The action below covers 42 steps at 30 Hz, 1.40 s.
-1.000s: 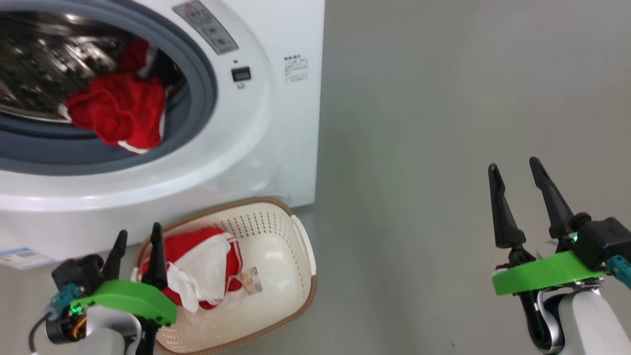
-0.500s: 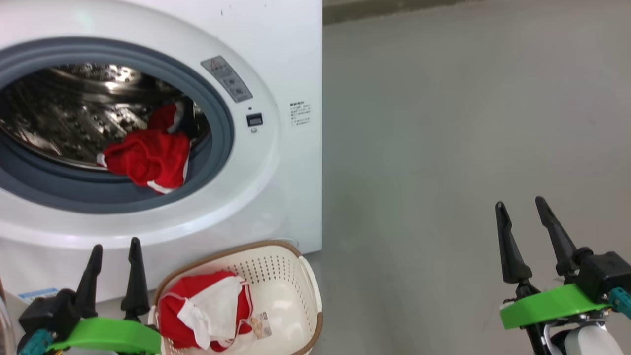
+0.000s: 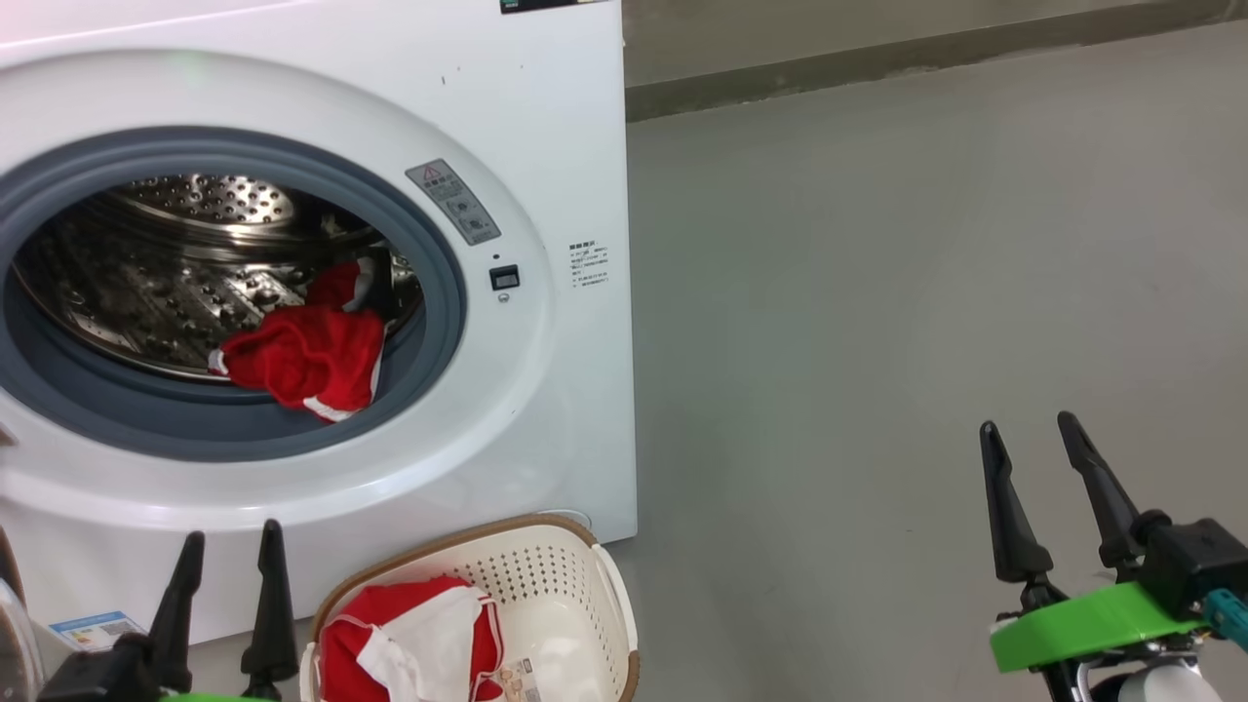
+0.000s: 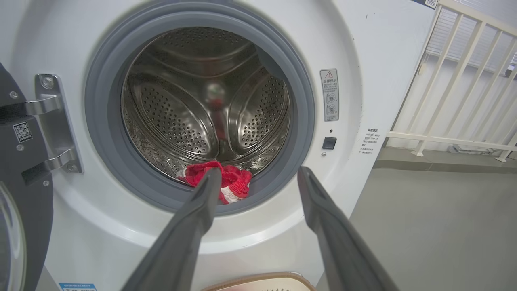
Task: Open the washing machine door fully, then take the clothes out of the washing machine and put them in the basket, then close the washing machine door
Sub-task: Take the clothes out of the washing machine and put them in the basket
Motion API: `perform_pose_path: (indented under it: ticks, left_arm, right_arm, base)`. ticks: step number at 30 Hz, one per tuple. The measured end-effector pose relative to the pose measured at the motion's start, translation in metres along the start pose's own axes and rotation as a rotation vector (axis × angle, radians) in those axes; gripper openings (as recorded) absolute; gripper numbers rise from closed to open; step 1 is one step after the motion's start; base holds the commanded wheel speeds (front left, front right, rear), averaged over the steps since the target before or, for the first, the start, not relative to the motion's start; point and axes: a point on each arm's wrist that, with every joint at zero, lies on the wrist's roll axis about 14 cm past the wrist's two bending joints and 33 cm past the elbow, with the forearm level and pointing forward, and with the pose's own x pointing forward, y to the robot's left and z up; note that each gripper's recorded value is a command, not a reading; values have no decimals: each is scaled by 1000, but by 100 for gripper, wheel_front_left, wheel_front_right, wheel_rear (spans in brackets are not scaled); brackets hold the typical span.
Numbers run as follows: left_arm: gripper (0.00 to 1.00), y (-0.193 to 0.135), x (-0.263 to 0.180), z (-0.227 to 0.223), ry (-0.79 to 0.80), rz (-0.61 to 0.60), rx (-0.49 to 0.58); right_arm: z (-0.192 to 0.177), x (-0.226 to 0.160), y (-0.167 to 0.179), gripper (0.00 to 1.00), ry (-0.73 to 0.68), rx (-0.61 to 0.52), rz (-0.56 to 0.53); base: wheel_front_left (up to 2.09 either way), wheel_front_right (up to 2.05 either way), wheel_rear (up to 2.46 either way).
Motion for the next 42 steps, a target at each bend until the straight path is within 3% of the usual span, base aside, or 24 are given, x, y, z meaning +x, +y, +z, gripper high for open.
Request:
perform_pose_path:
  ticks: [32, 42]
  left_arm:
    - [100, 0, -1, -10, 28, -4, 21]
    - [100, 1, 45, -15, 23, 21, 8]
  right_arm:
    - [-11, -1, 1, 100, 33, -7, 2]
    - [-31, 13, 5, 100, 87, -29, 17]
  base:
    - [0, 0, 0]
    - [0, 0, 0]
